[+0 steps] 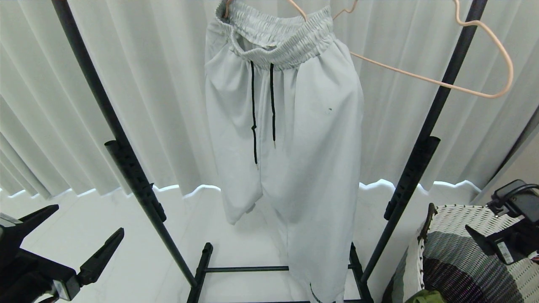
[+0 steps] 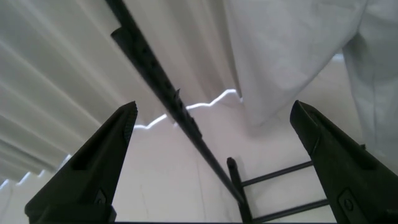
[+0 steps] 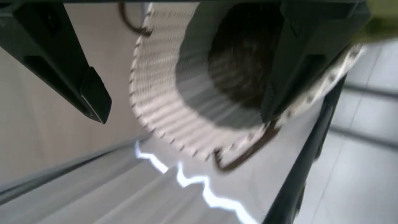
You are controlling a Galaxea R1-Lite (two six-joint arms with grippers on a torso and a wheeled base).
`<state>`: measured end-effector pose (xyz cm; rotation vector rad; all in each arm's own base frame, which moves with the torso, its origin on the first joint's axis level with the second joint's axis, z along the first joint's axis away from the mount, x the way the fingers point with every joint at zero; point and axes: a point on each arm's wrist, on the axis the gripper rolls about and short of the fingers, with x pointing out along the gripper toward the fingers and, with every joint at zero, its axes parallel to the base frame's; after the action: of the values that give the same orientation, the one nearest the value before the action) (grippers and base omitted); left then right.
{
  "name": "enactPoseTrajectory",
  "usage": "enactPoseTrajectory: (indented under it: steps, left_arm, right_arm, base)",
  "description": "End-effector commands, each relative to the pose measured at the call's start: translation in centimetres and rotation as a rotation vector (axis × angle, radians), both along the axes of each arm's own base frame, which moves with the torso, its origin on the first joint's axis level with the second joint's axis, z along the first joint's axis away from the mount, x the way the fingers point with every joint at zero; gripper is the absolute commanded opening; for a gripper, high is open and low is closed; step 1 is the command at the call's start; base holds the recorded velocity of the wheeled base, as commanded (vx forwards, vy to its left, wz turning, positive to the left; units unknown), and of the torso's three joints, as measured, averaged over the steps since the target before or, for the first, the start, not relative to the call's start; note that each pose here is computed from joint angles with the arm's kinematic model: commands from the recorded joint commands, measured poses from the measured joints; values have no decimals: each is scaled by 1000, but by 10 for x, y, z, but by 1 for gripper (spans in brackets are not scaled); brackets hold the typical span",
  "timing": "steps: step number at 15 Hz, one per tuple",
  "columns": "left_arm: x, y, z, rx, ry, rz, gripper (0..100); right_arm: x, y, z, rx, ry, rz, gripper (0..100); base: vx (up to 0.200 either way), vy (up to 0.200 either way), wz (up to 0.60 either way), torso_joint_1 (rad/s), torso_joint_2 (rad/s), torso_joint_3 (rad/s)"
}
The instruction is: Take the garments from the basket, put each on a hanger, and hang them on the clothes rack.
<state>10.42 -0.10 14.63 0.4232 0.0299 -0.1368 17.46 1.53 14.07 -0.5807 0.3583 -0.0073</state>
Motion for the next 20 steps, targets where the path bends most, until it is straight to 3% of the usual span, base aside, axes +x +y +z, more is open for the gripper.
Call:
enactPoseTrajectory:
  steps: [1, 4, 8, 12, 15, 20]
  left_arm:
    - [2, -4, 1, 1, 2, -38, 100]
    - [3, -5, -1, 2, 15, -27, 100]
    - [2, -5, -5, 3, 48, -24, 100]
    - [-1, -7, -11, 6, 80, -52, 100]
    - [-1, -9, -13, 7, 87, -67, 100]
    - [-2, -9, -13, 6, 89, -67, 100]
  right_arm:
    - [6, 4, -24, -7, 124, 27, 100]
    - [5, 21, -45, 16, 234, 205, 100]
    - [1, 52, -62, -22, 328, 368, 100]
    - [-10, 57, -86, -117, 443, 327, 100]
    - [-3, 60, -94, -88, 480, 290, 100]
    - [-3, 60, -99, -103, 502, 279, 100]
  base:
    - [0, 0, 0, 0, 0, 0]
    - [0, 0, 0, 0, 0, 0]
    - [0, 0, 0, 0, 0, 0]
    - [0, 0, 0, 0, 0, 0]
    - [0, 0, 0, 0, 0, 0]
    - [0, 0, 0, 0, 0, 0]
